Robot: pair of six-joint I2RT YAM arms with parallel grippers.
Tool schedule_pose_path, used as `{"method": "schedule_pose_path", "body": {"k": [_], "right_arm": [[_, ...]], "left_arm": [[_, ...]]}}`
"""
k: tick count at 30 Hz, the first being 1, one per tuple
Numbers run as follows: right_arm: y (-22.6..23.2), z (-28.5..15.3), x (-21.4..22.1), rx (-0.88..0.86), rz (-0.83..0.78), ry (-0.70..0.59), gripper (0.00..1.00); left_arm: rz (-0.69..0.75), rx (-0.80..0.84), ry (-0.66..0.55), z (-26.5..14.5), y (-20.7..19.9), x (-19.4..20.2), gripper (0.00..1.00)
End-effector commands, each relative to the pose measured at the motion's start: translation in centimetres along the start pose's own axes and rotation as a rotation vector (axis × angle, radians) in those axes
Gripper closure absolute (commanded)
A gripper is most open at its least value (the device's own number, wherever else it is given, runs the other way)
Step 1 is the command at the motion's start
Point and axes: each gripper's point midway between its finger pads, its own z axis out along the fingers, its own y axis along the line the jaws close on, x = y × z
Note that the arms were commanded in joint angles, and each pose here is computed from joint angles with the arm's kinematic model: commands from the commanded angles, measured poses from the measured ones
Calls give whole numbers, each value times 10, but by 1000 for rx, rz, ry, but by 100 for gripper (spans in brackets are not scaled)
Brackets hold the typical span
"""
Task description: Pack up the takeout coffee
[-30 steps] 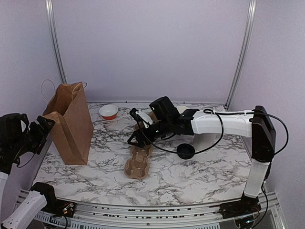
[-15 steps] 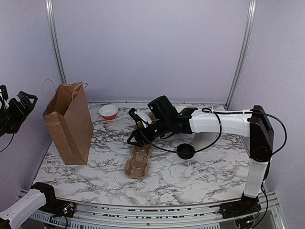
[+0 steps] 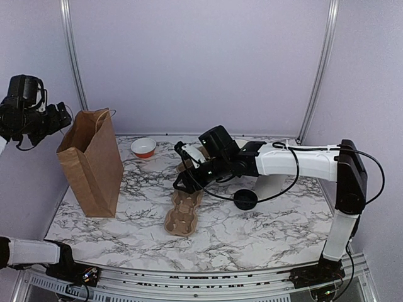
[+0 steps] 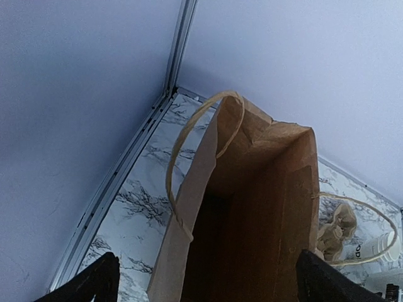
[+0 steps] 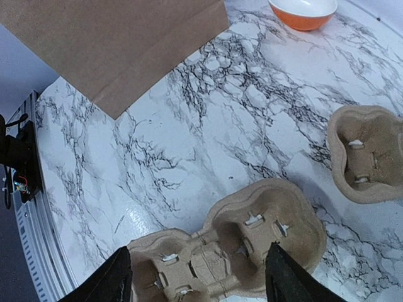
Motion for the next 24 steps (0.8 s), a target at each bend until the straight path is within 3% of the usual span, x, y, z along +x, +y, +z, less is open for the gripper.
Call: {"method": "schedule_pose_path", "body": {"k": [1, 7, 15, 24], "right_arm": [[-3, -16, -4, 31, -6, -22, 30], [-3, -19, -2, 35, -2, -23, 30], [-2, -21, -3, 33, -7, -27, 30], [-5, -22, -1, 52, -20, -20, 29]], "left_arm": [[122, -56, 38, 10, 3, -4, 3], [196, -138, 95, 37, 12, 2, 11], [233, -109, 176, 64, 3, 15, 30], [262, -144, 188, 80, 6, 17, 52]]}}
